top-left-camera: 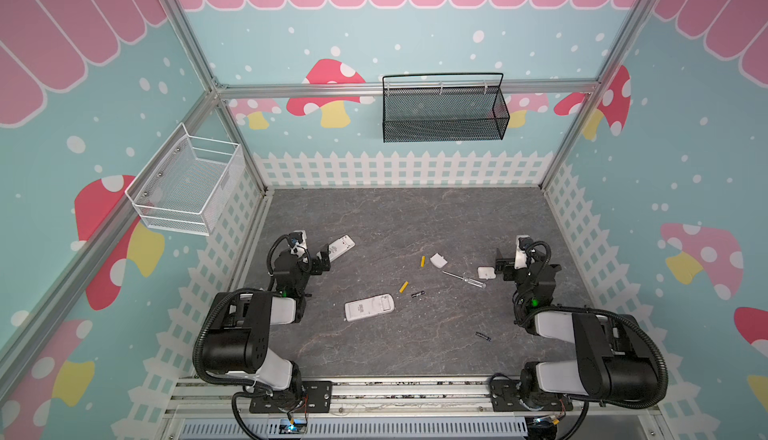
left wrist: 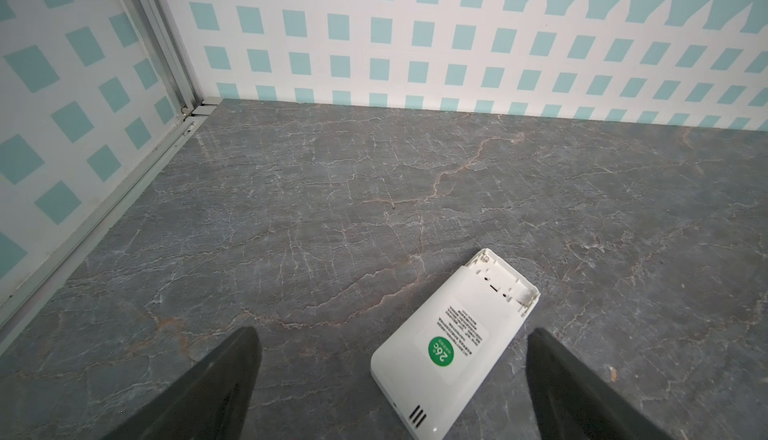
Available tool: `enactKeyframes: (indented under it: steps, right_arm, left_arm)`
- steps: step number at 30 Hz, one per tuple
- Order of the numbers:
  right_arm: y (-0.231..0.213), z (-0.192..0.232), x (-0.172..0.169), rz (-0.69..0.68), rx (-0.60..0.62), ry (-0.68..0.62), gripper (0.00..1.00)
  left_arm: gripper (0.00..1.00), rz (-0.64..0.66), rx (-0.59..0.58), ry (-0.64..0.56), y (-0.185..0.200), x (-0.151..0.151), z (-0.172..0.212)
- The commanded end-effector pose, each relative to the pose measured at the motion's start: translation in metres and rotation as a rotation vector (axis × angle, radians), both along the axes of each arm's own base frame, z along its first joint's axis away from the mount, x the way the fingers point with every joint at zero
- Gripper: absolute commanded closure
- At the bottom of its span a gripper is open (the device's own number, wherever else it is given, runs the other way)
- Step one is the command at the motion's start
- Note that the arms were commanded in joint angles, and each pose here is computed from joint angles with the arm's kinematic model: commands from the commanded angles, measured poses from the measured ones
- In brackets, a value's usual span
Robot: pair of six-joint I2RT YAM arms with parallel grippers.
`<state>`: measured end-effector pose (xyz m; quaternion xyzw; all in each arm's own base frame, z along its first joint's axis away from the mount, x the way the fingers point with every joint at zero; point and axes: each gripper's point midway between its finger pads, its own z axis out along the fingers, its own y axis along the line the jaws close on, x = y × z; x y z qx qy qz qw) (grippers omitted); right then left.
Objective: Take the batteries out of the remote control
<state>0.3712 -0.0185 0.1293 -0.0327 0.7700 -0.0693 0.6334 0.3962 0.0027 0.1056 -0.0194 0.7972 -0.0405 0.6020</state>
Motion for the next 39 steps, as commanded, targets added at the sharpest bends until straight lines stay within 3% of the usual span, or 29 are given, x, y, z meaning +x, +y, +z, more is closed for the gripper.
enactKeyframes:
  steps: [1,4,9,33,39]
  right_arm:
    - [0.007,0.010,0.000,0.042,-0.007,-0.089,0.01]
    - [0.005,0.013,-0.012,0.026,-0.012,-0.163,0.00]
    - [-0.007,0.002,-0.002,-0.054,0.008,-0.089,0.00]
    - [-0.006,0.004,-0.001,-0.053,-0.002,-0.099,0.00]
    - [-0.005,0.004,-0.002,-0.050,-0.003,-0.101,0.00]
  left_arm:
    - [0.01,0.012,-0.016,-0.040,0.000,0.006,0.012]
    - [0.01,0.009,-0.014,-0.036,0.000,0.006,0.012]
    - [0.01,0.008,-0.013,-0.027,-0.001,0.006,0.011]
    - [0.01,0.072,0.052,-0.018,-0.002,0.006,0.010]
    - [0.00,0.049,0.074,-0.076,-0.011,-0.005,0.015]
